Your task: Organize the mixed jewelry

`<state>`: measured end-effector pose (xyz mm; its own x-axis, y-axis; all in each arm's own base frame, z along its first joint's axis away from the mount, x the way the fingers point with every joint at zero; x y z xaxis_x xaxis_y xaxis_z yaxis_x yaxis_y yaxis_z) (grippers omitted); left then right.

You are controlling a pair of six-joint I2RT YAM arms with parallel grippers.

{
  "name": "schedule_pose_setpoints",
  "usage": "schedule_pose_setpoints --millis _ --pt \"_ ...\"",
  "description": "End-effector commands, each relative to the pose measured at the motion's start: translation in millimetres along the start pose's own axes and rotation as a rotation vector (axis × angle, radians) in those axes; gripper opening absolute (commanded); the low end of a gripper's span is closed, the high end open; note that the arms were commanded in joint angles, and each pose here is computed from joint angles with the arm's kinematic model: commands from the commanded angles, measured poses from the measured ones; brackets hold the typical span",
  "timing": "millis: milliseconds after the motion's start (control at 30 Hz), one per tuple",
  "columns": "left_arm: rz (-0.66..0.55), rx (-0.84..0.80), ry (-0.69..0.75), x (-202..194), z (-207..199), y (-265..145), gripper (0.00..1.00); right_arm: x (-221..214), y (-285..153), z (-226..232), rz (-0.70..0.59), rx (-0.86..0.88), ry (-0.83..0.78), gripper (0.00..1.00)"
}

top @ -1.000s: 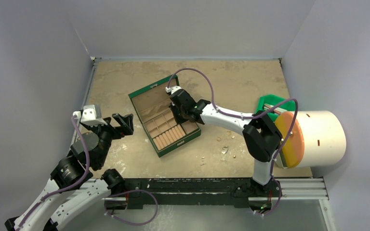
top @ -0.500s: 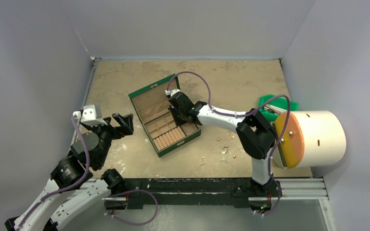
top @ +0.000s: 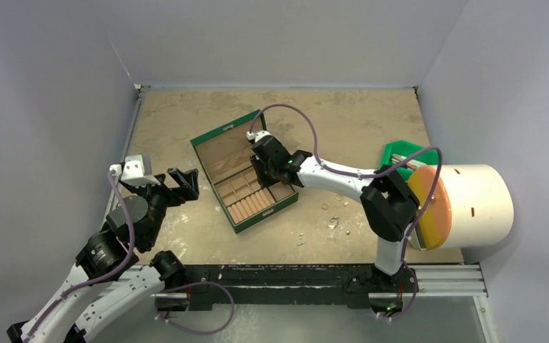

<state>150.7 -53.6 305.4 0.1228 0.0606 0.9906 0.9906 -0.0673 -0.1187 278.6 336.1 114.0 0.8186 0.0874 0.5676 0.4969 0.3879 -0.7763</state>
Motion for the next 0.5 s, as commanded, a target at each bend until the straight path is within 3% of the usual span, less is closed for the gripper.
schedule_pose_setpoints --millis 0,467 --pt "-0.042 0.012 -0.041 17 1 -2 0.98 24 -42 9 -0.103 0.033 0.028 0.31" --pt "-0.047 0.047 -0.053 17 6 -2 0.99 3 -119 -42 -0.214 -0.082 0.126 0.33"
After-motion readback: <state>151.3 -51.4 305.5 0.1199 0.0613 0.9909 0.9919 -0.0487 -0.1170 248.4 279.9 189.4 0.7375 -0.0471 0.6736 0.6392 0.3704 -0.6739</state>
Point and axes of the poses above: each gripper's point midway between its finger pads, its own y axis out along the fingers, its own z axis along the line the jaws close on, x = y × z, the point moved 5 cm from there along -y, back along the fingers, and after that the axes turned 15 degrees about y, right-handed, at the moved point
